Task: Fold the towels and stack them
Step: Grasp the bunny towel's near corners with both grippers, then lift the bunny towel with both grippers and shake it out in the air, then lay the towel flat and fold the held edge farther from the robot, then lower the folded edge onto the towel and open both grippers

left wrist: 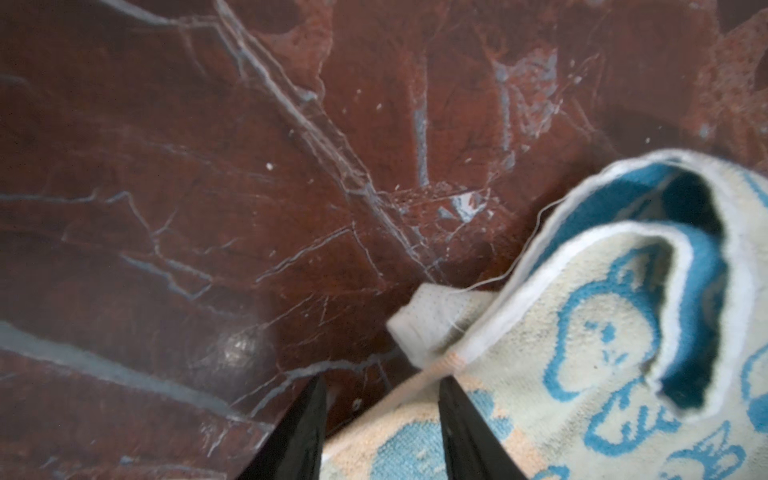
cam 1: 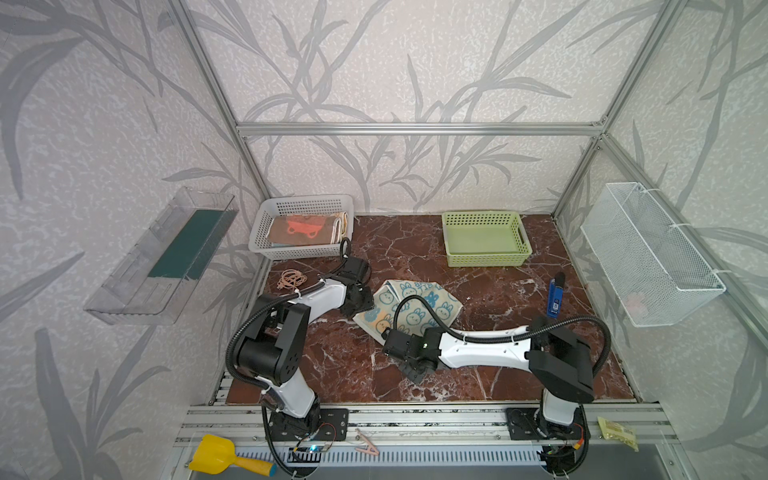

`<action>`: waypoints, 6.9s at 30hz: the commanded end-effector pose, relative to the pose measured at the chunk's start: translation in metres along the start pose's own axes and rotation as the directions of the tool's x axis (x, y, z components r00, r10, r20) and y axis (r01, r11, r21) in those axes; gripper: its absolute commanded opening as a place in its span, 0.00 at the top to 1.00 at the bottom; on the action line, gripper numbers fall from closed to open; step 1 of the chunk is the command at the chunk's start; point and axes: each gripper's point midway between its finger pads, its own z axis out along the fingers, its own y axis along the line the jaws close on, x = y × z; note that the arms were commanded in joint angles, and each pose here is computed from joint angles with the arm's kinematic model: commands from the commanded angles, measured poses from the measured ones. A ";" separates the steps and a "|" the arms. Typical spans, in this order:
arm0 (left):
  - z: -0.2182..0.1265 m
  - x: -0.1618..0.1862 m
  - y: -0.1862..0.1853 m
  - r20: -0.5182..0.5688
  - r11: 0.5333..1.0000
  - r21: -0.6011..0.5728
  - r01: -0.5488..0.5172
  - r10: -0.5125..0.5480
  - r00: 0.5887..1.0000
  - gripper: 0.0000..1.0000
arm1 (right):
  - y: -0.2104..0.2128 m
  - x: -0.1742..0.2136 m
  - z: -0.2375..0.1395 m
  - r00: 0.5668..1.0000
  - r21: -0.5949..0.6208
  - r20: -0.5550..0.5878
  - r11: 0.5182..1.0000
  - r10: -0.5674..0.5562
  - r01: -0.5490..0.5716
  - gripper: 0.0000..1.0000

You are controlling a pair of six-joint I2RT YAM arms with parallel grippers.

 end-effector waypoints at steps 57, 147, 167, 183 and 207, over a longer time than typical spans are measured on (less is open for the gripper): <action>-0.244 -0.028 -0.044 0.443 0.937 0.252 -0.240 0.109 0.890 1.00 | -0.075 -0.050 -0.186 0.901 0.177 0.433 0.981 -0.008 -0.077 1.00; -0.045 0.016 0.023 0.051 0.968 0.240 0.072 -0.087 0.995 1.00 | -0.157 -0.061 0.004 0.977 -0.177 0.037 0.964 0.208 -0.198 1.00; -0.102 0.036 0.005 0.112 0.961 0.274 0.028 -0.061 0.992 1.00 | -0.149 -0.053 -0.064 0.968 -0.194 0.150 0.966 0.202 -0.172 1.00; -0.126 0.047 0.014 0.131 0.971 0.240 0.013 -0.046 0.990 1.00 | -0.141 -0.045 -0.106 0.969 -0.165 0.194 0.979 0.153 -0.122 1.00; -0.075 0.112 0.033 -0.042 0.970 0.202 0.136 -0.130 0.991 1.00 | -0.099 0.017 -0.036 0.982 -0.234 0.006 0.955 0.188 -0.181 1.00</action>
